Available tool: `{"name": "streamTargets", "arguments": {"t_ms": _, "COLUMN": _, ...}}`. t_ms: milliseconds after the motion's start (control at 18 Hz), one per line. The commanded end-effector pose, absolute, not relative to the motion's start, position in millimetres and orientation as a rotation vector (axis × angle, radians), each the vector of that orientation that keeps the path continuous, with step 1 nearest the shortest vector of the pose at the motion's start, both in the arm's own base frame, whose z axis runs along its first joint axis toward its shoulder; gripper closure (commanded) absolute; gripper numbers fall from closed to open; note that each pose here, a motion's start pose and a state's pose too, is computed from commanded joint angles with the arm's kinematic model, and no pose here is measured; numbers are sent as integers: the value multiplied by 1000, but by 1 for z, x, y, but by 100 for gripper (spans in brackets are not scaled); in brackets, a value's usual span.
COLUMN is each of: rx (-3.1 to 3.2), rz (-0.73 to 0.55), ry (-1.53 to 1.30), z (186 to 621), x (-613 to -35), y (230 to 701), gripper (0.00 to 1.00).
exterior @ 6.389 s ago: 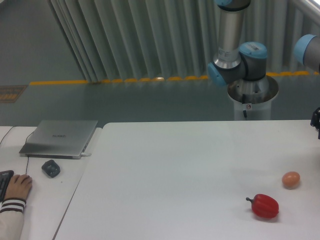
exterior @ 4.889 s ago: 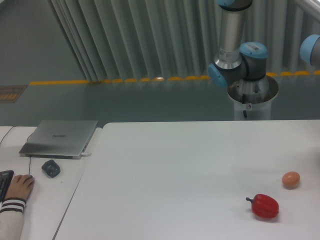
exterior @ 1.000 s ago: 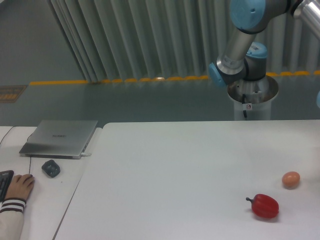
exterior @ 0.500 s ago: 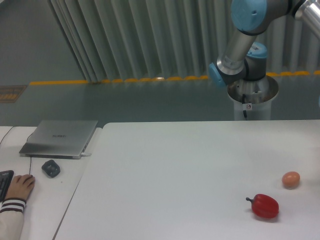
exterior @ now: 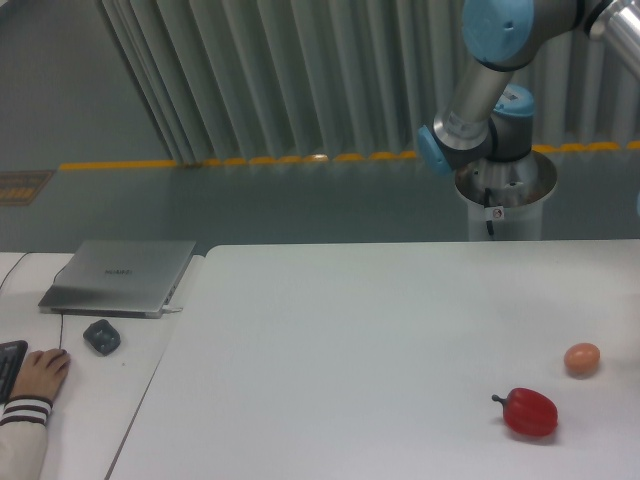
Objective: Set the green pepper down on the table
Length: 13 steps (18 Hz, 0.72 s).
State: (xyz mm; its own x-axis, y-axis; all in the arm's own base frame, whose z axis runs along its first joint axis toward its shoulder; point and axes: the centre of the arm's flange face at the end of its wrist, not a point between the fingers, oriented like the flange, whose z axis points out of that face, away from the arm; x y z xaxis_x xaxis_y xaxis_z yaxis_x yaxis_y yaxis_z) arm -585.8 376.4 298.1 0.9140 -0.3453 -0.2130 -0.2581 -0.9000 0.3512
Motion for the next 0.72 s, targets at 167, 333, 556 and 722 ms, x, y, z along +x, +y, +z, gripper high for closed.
{"name": "streamTargets", "arguments": {"t_ms": 167, "rx": 2758, "rz": -387, "ry": -443, "z": 297, "x": -587, "y": 376, "gripper": 0}}
{"name": "streamTargets", "arguments": {"t_ms": 333, "rx": 2756, "rz": -377, "ry": -442, "z": 293, "x": -587, "y": 375, "gripper": 0}}
{"name": "streamTargets", "arguments": {"t_ms": 556, "rx": 2757, "rz": -377, "ry": -438, "z": 293, "x": -587, "y": 375, "gripper": 1}}
{"name": "streamTargets", "arguments": {"t_ms": 722, "rx": 2756, "rz": -382, "ry": -426, "z": 298, "x": -586, "y": 374, "gripper": 40}}
